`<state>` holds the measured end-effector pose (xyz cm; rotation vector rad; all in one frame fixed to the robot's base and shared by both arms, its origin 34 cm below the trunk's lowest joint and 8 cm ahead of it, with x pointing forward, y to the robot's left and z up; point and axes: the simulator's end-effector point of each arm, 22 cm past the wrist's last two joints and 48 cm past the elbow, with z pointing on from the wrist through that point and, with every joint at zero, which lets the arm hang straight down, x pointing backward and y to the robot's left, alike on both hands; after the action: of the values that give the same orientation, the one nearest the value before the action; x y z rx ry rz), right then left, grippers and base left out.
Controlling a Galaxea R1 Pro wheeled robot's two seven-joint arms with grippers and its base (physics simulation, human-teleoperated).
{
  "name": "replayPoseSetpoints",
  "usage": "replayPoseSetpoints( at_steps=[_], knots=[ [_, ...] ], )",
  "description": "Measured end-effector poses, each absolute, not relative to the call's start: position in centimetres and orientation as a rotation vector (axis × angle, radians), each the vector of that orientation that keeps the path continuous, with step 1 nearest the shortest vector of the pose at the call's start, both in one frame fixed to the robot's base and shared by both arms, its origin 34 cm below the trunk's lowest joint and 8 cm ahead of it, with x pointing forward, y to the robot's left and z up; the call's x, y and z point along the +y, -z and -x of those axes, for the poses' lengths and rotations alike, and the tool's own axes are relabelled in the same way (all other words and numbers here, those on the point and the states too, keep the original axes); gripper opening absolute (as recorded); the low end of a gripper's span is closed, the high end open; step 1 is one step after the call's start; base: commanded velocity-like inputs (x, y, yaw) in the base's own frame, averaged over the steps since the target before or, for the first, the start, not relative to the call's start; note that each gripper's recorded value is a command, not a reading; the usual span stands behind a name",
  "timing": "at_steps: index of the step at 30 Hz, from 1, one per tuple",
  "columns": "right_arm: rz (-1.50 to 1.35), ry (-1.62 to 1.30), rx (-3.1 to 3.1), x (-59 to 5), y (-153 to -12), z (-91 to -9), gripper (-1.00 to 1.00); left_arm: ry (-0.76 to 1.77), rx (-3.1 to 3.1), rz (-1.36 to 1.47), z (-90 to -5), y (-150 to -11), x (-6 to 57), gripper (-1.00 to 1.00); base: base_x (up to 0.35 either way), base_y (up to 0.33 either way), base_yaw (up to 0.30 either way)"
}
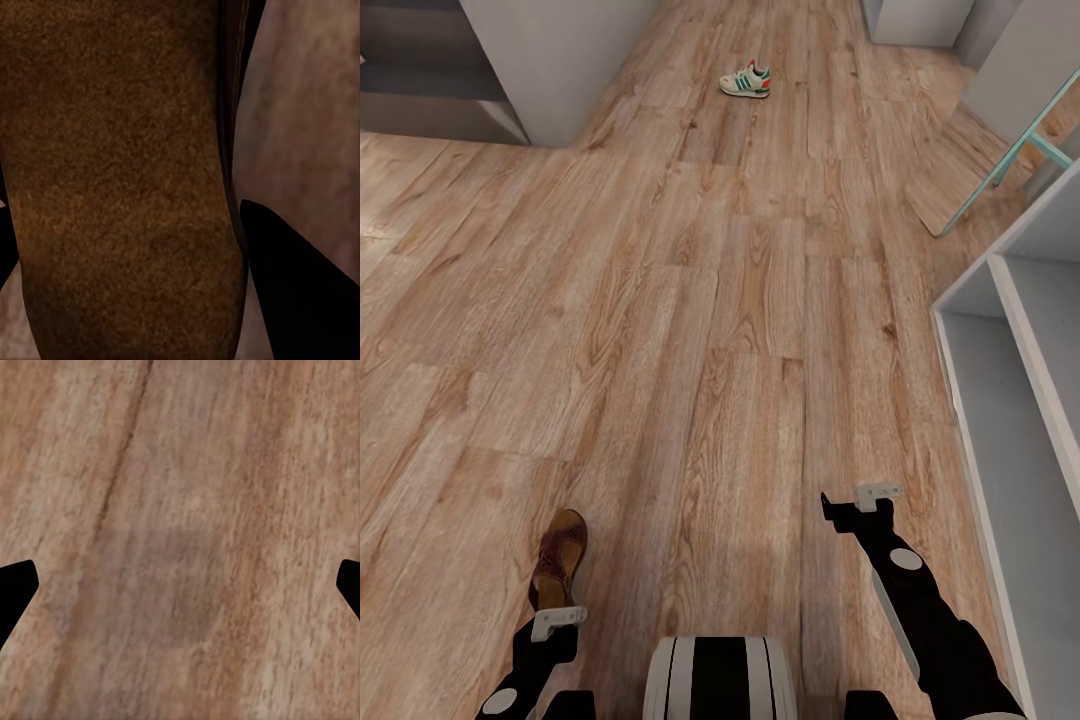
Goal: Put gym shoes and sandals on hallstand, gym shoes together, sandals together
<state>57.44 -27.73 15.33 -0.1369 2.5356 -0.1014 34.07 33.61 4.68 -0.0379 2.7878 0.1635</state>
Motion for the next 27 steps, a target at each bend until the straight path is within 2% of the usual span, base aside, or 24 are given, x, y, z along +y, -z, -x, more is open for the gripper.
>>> replayPoseSetpoints(
  at_steps=[27],
  knots=[
    [0.138,0.101,2.533,-27.72,-15.48,-57.51,1.00,-0.161,2.753,0.027,-35.02,-5.08,33.55,-1.00,0.000,0.000,0.000]
  ],
)
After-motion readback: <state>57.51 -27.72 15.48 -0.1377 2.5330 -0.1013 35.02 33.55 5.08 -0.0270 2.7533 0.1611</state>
